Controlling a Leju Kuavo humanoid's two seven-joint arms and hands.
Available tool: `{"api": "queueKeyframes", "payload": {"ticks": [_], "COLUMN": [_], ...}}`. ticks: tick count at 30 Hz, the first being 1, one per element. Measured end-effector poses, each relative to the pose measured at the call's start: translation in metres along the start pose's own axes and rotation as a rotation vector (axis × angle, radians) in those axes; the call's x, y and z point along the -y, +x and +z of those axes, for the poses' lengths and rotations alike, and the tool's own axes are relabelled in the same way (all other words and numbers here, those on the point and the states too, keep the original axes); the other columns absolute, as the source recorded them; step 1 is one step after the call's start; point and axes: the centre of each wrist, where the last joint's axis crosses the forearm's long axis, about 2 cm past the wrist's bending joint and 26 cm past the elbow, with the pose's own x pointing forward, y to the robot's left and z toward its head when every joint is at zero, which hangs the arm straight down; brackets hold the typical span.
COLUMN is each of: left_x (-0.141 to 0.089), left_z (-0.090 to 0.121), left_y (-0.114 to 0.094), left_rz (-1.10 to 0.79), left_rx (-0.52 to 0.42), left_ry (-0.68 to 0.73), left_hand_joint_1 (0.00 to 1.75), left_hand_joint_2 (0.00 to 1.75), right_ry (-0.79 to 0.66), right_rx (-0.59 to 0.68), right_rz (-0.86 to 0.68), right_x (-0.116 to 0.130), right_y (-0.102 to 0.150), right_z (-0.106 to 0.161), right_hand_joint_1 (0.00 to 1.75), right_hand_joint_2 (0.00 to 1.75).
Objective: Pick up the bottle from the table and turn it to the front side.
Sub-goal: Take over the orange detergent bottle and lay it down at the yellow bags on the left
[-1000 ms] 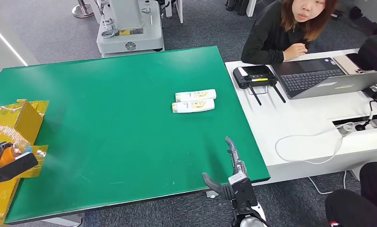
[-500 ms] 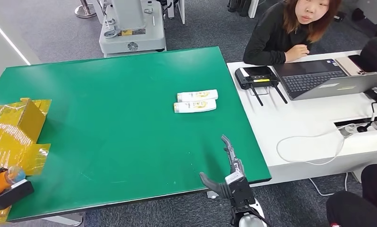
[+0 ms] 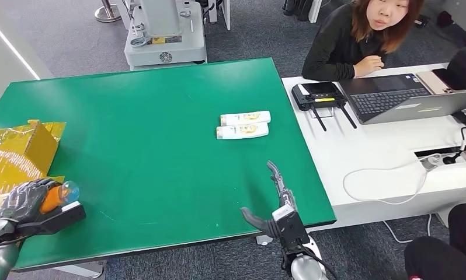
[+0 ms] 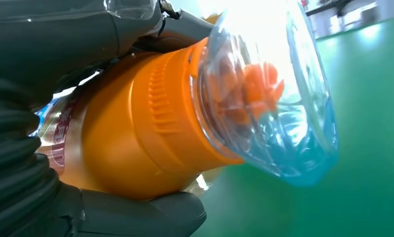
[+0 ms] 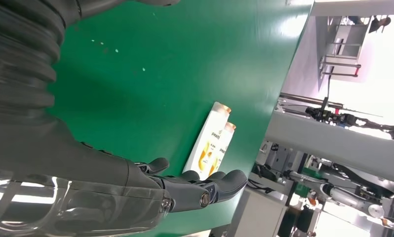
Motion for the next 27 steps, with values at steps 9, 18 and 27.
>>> {"api": "queueKeyframes", "payload": {"ticks": [9,18,27], "left_x": [-0.01,-0.008,-0.008], "left_z": [-0.03,-0.037,-0.041], "left_y": [0.016,0.016,0.018], "left_rz": [0.015,0.074,0.071], "left_rx": [0.063,0.023,0.001], "left_ry": [0.0,-0.039,-0.046], "left_hand_joint_1": [0.02,0.0,0.0], "left_hand_joint_2": [1.75,1.75,1.75], "right_ry": [0.004,-0.008,-0.012], "right_rx": [-0.008,-0.032,-0.049], "right_rz": [0.004,0.001,0.005], "right_x": [0.0,0.0,0.0], "right_y": [-0.003,-0.008,-0.009], "right_z": [-0.001,0.007,0.012], "right_hand_joint_1": [0.0,0.0,0.0], "right_hand_joint_2": [1.75,1.75,1.75]}}
